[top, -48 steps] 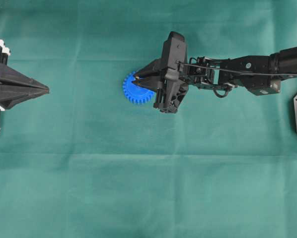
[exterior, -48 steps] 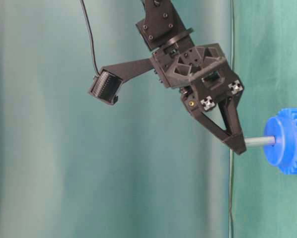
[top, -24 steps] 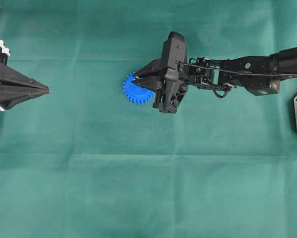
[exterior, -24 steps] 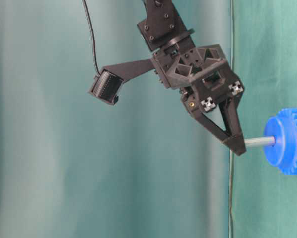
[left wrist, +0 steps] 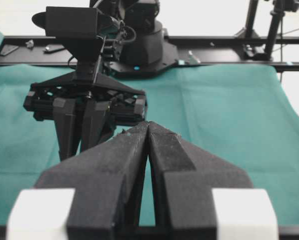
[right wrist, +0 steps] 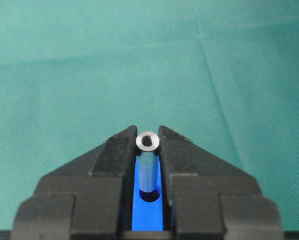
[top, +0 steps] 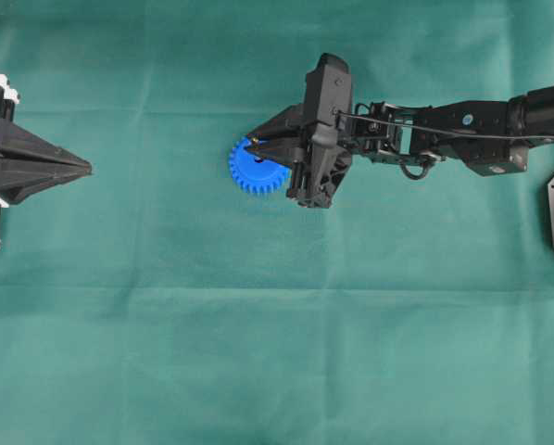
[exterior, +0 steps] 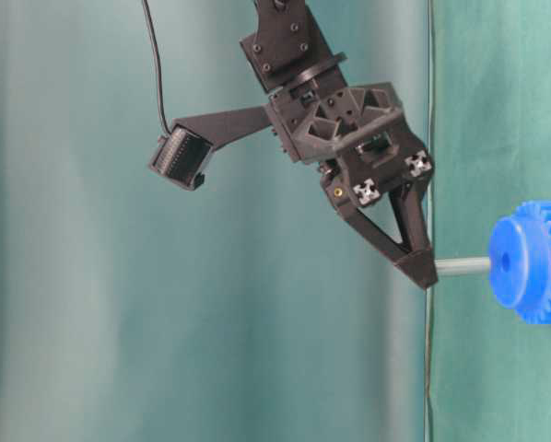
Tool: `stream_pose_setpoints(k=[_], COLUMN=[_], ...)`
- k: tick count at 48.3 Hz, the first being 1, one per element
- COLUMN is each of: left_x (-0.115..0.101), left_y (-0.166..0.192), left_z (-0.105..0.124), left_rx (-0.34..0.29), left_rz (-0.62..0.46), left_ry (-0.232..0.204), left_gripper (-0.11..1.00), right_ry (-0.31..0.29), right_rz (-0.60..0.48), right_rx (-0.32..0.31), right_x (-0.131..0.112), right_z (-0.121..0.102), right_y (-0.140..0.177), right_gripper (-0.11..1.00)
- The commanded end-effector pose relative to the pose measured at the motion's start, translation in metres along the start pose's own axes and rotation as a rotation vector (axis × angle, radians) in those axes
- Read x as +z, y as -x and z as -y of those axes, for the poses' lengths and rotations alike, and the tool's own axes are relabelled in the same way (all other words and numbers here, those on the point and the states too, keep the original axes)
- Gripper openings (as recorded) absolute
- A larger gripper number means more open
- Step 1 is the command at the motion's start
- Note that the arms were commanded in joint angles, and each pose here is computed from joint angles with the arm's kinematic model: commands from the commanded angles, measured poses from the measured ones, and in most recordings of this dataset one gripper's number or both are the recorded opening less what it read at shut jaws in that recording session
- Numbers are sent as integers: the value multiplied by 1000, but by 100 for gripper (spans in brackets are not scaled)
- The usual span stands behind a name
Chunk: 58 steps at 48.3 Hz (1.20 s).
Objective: Insert the shaft placed at a random location into the center hole of the medium gear at another random location.
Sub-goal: 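Lower the held shaft into the blue gear's center hole, then press the shaft further down into the gear hole with the right gripper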
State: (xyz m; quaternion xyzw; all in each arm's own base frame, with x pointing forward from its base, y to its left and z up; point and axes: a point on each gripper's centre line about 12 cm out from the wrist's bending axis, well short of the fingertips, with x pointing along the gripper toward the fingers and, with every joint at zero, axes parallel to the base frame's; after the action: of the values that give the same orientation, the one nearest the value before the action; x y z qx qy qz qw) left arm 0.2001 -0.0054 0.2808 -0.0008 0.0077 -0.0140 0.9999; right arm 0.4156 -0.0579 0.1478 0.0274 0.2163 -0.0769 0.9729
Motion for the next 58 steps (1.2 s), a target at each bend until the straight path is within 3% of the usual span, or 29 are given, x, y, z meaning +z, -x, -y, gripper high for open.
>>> stream_pose_setpoints(k=[1, 58], left_x=[9, 10], left_y=[-3, -2], left_z=[1, 1], left_rx=[-4, -4], left_rz=[20, 28], left_ry=[-2, -2], left_gripper=[0, 0], right_ry=[15, 13], right_rz=[55, -44], right_rx=[-1, -1], right_x=[17, -30], right_z=[1, 0], right_y=[3, -20], right_gripper=[13, 13])
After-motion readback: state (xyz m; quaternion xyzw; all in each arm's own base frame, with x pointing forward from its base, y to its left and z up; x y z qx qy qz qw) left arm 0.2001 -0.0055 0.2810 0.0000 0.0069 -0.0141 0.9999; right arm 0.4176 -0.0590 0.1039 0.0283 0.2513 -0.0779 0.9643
